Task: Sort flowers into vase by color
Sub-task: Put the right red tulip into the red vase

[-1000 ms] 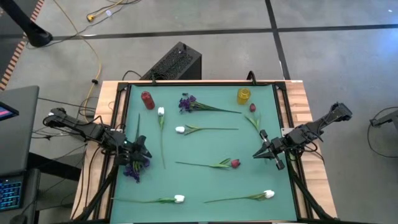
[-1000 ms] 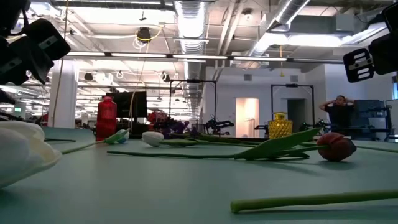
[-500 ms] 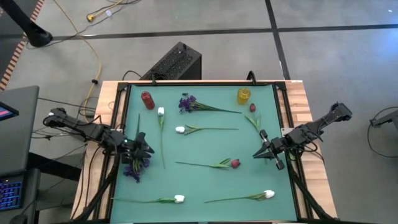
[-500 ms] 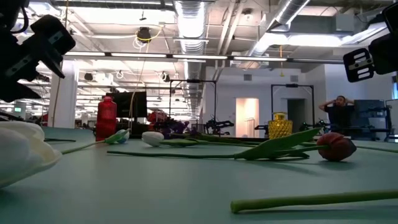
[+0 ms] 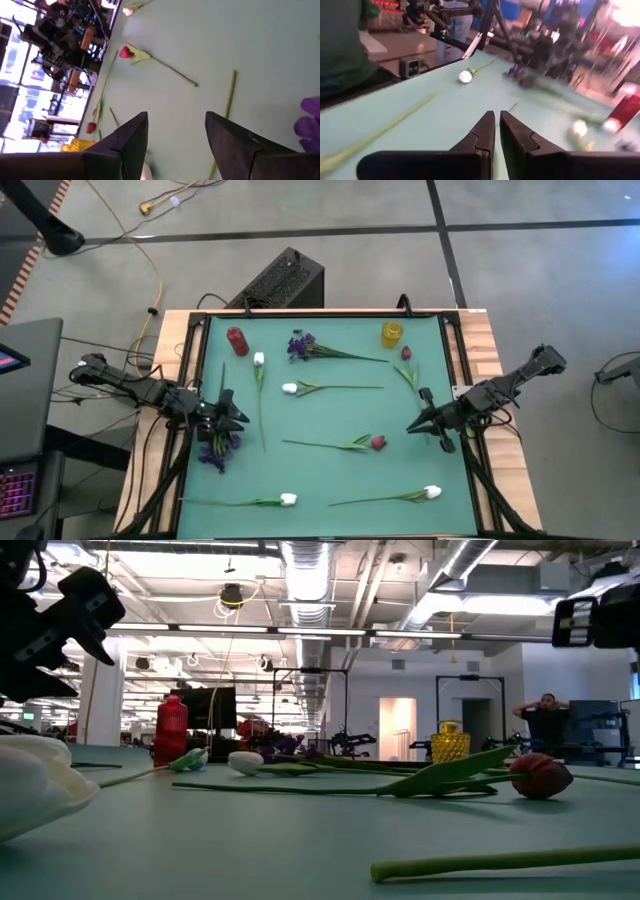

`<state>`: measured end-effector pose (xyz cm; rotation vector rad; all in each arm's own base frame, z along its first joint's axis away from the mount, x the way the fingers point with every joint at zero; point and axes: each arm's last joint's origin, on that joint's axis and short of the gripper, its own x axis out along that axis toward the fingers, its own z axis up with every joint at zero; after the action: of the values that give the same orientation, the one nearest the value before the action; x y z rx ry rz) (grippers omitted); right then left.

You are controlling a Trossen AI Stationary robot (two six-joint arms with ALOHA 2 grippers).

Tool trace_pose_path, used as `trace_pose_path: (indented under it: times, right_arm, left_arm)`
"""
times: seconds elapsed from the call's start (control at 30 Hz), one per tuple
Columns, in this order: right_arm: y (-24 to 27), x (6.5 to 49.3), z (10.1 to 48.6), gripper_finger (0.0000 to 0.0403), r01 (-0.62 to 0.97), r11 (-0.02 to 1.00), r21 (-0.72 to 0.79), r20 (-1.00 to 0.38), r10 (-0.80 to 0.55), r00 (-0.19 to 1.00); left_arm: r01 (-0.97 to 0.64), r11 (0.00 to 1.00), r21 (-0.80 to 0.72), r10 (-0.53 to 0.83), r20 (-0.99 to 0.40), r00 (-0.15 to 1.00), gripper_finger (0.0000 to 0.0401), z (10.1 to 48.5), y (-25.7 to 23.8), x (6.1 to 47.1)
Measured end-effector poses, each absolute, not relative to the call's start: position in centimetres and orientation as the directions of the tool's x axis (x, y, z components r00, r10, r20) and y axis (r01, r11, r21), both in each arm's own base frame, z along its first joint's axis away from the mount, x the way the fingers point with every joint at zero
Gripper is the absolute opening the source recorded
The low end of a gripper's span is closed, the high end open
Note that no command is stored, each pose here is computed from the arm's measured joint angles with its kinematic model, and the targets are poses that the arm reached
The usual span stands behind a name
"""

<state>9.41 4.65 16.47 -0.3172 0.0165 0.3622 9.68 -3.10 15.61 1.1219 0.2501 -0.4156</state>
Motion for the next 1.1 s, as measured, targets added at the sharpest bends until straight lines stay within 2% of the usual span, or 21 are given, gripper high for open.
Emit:
trace_pose_path:
  times: [0.07, 0.17, 0.3, 0.43, 0.57, 0.67, 0.73, 0.87, 1.0, 1.1]
  right_arm:
    - [4.5, 9.5, 16.9, 0.0056, -0.306, 0.875, -0.376, -0.032, 0.318, 0.948]
    - [4.2, 9.6, 17.6, 0.0056, -0.205, 0.896, -0.394, 0.040, 0.240, 0.970]
    - [3.5, 9.7, 18.3, 0.0056, -0.069, 0.964, -0.259, 0.111, 0.101, 0.989]
    - [2.9, 9.9, 18.4, 0.0056, 0.018, 0.991, -0.134, 0.116, -0.003, 0.993]
    - [2.4, 10.0, 18.4, 0.0056, 0.069, 0.989, -0.130, 0.114, -0.055, 0.992]
    - [2.0, 10.2, 18.3, 0.0056, 0.113, 0.984, -0.136, 0.104, -0.099, 0.990]
    - [1.7, 10.4, 18.2, 0.0056, 0.140, 0.980, -0.141, 0.092, -0.128, 0.987]
    - [1.2, 10.7, 18.1, 0.0056, 0.189, 0.971, -0.148, 0.077, -0.179, 0.981]
    - [0.9, 11.1, 18.2, 0.0056, 0.225, 0.963, -0.146, 0.086, -0.214, 0.973]
    - [0.7, 11.4, 18.3, 0.0056, 0.234, 0.961, -0.148, 0.085, -0.223, 0.971]
  left_arm:
    - [0.439, 0.367, 0.820, -0.186, -0.397, 0.899, 0.0187, 15.6, -3.1, 9.7]
    - [0.406, 0.371, 0.835, -0.118, -0.392, 0.913, 0.0187, 15.6, -2.9, 9.7]
    - [0.306, 0.365, 0.879, 0.009, -0.332, 0.943, 0.0187, 15.8, -2.6, 10.0]
    - [0.134, 0.450, 0.883, 0.063, -0.181, 0.982, 0.0187, 17.1, -2.5, 10.4]
    - [-0.034, 0.487, 0.873, 0.192, -0.069, 0.979, 0.0187, 18.2, -2.2, 10.5]
    - [-0.125, 0.533, 0.837, 0.276, -0.033, 0.960, 0.0187, 18.6, -1.9, 10.5]
    - [-0.173, 0.587, 0.791, 0.323, -0.033, 0.946, 0.0187, 18.6, -1.7, 10.4]
    - [-0.323, 0.740, 0.590, 0.426, -0.040, 0.904, 0.0187, 18.5, -1.2, 10.6]
    - [-0.415, 0.812, 0.410, 0.477, -0.058, 0.877, 0.0187, 18.2, -0.8, 11.4]
    - [-0.435, 0.847, 0.305, 0.467, -0.037, 0.883, 0.0187, 18.4, -0.7, 12.4]
